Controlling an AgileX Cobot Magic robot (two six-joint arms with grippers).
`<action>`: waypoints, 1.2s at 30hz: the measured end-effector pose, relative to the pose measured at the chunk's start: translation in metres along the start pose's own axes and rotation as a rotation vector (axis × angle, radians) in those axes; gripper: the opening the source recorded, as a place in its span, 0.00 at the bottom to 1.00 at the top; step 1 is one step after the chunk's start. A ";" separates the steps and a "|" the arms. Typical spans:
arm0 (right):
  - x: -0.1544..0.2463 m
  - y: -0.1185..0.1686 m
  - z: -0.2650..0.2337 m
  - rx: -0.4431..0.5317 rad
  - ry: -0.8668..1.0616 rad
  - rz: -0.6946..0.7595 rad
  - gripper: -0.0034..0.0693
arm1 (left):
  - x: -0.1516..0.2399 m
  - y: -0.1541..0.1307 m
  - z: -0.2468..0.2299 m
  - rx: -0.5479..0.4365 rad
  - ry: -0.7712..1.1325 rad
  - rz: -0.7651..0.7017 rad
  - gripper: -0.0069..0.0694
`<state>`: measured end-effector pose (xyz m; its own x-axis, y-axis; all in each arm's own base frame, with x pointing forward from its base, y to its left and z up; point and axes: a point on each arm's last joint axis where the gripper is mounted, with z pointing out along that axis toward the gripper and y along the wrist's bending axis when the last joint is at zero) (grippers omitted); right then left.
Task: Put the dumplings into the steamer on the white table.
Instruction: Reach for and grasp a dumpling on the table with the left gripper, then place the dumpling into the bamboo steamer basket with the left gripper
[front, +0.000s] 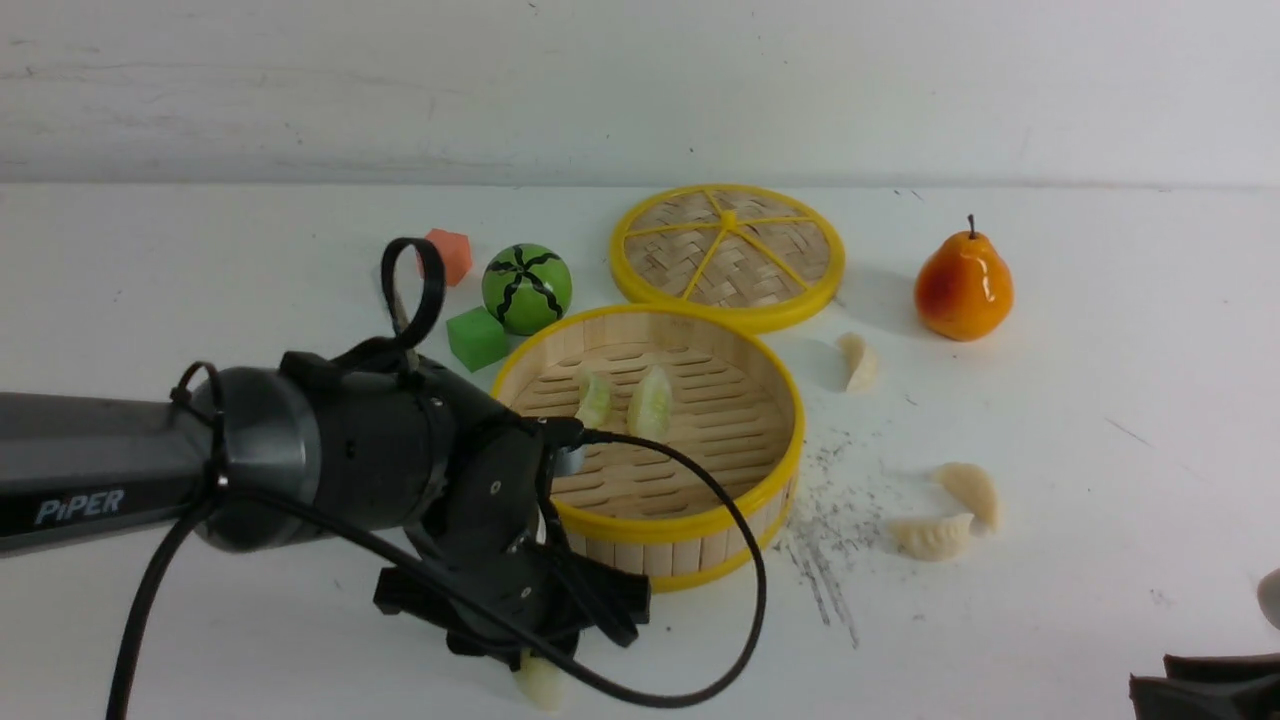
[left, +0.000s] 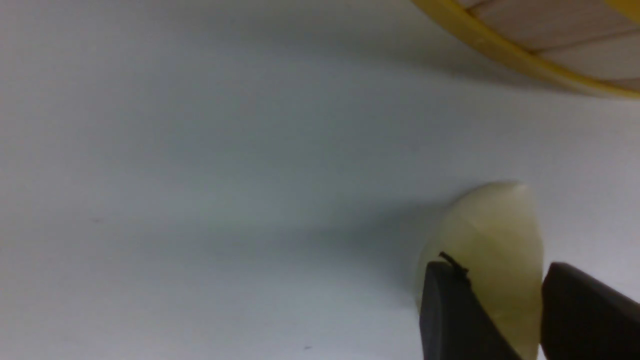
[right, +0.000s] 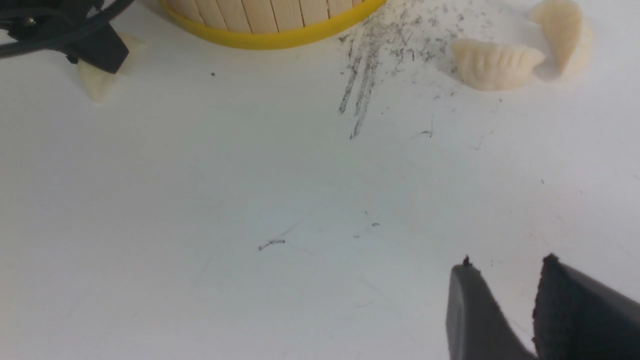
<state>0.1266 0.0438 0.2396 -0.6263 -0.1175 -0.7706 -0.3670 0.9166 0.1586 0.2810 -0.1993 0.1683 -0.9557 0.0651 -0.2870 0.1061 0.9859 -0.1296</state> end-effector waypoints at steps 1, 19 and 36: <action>0.000 0.000 0.000 -0.001 0.000 0.001 0.32 | 0.000 0.000 0.000 -0.004 0.005 0.011 0.37; 0.000 0.000 0.000 -0.005 0.000 0.007 0.33 | -0.096 -0.056 -0.113 0.164 -0.259 0.167 0.37; 0.000 0.000 0.000 -0.005 0.000 0.007 0.34 | -0.158 -0.089 0.017 0.034 -0.206 0.227 0.37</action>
<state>0.1264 0.0442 0.2396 -0.6290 -0.1110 -0.7694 -0.3659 0.9156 0.1670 0.4270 -0.2998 0.2085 -0.8312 0.2468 -0.4982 0.3230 0.9437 -0.0713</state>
